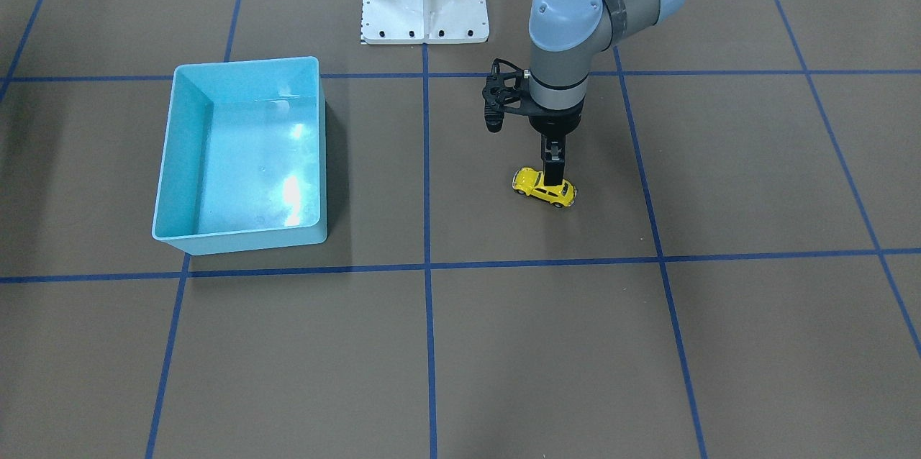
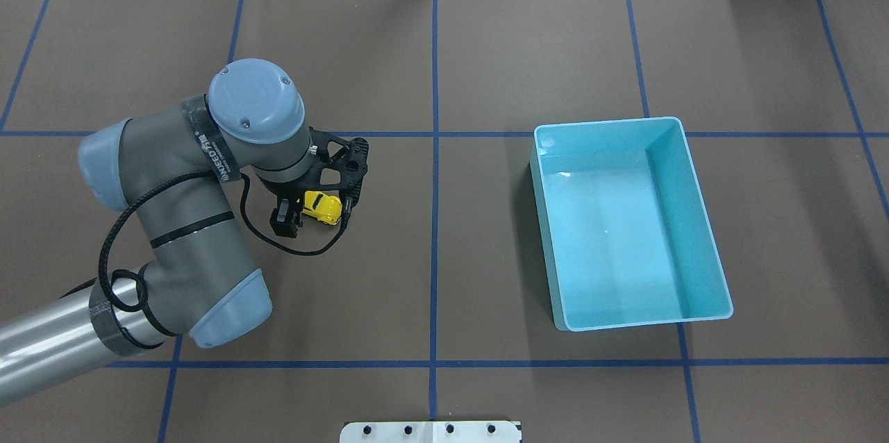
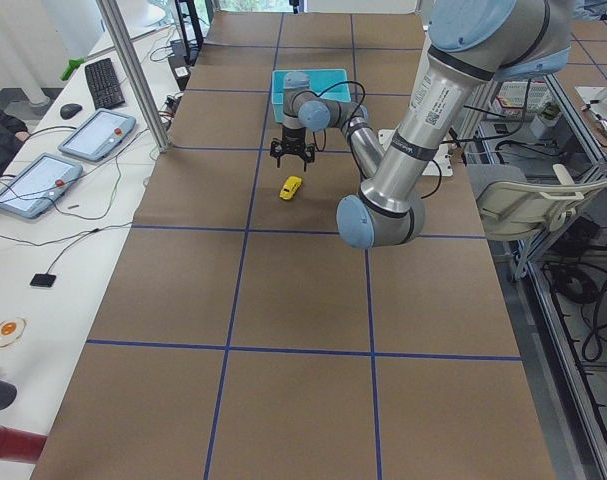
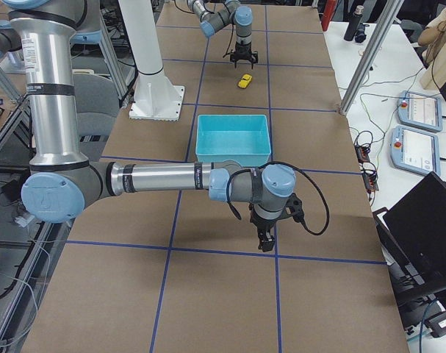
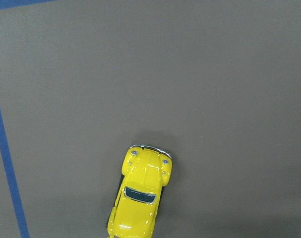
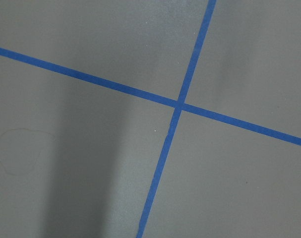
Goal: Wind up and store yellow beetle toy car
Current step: 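Close the left gripper on the car and press it onto the table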
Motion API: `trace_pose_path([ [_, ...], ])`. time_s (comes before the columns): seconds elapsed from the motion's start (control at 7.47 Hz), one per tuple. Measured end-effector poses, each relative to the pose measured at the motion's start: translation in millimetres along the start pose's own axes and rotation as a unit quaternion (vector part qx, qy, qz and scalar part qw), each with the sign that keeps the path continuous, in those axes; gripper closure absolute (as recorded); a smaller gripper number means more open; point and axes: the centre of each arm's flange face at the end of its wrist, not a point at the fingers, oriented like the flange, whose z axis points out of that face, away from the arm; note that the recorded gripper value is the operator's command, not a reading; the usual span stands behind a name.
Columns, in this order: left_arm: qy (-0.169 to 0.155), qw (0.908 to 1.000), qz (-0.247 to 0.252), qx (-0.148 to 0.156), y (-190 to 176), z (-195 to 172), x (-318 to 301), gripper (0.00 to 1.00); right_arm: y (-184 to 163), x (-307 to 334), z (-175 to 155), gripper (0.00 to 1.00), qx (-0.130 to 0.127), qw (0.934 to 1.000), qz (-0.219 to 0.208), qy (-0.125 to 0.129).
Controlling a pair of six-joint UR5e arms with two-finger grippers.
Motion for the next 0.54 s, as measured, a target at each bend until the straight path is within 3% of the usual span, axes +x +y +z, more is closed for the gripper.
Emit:
trace_pose_path([
  [0.54, -0.001, 1.0000, 0.001, 0.002, -11.1, 11.7, -13.8, 0.00, -4.7, -2.0, -3.6, 0.00, 0.003, 1.0000, -0.003, 0.002],
])
